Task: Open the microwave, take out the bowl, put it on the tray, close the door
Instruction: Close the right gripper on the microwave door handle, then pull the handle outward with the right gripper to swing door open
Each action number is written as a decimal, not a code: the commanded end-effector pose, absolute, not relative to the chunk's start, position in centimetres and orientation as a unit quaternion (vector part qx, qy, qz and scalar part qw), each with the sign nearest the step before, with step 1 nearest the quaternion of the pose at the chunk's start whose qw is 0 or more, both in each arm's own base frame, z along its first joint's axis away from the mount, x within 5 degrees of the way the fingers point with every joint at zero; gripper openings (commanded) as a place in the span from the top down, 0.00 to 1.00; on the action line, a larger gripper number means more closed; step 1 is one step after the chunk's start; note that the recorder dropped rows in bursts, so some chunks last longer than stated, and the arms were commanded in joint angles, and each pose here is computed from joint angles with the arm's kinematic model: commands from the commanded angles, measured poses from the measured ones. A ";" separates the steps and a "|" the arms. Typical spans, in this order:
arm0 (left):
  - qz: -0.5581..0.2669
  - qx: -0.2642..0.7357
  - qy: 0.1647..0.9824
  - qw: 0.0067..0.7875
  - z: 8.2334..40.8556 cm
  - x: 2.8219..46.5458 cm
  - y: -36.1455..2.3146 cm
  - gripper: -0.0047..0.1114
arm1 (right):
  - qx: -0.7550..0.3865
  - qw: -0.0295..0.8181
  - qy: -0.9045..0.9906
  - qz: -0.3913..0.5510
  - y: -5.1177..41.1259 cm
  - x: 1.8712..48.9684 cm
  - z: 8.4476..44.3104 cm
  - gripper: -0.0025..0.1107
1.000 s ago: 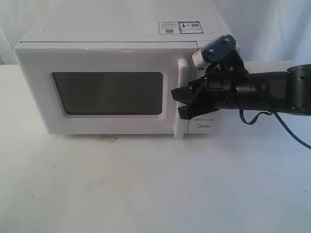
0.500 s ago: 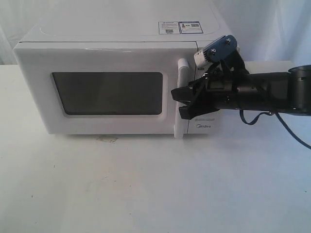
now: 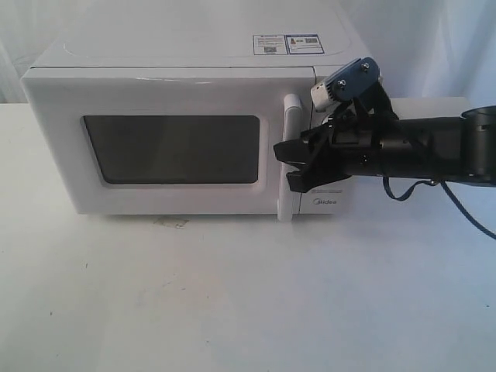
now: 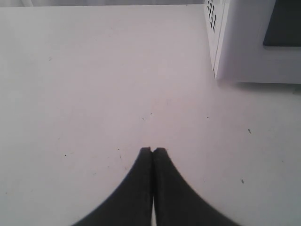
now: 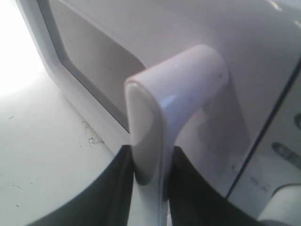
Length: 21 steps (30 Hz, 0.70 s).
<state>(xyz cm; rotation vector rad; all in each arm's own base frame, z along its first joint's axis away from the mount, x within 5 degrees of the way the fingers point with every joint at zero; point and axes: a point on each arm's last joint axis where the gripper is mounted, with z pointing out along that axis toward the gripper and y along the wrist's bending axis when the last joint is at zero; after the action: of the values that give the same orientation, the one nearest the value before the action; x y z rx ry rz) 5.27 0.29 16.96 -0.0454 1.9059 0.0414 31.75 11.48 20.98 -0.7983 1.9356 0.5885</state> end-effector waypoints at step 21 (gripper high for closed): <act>0.016 -0.023 0.814 0.581 16.9 5.3 0.3 0.96 | -0.443 0.415 0.608 0.512 16.6 23.9 22.6 0.98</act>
<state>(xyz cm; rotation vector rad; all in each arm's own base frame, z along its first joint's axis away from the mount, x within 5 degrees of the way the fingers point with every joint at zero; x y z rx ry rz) 5.27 0.29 16.96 -0.0454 1.9059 0.0414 30.69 11.47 21.24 -0.8132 1.9424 0.5330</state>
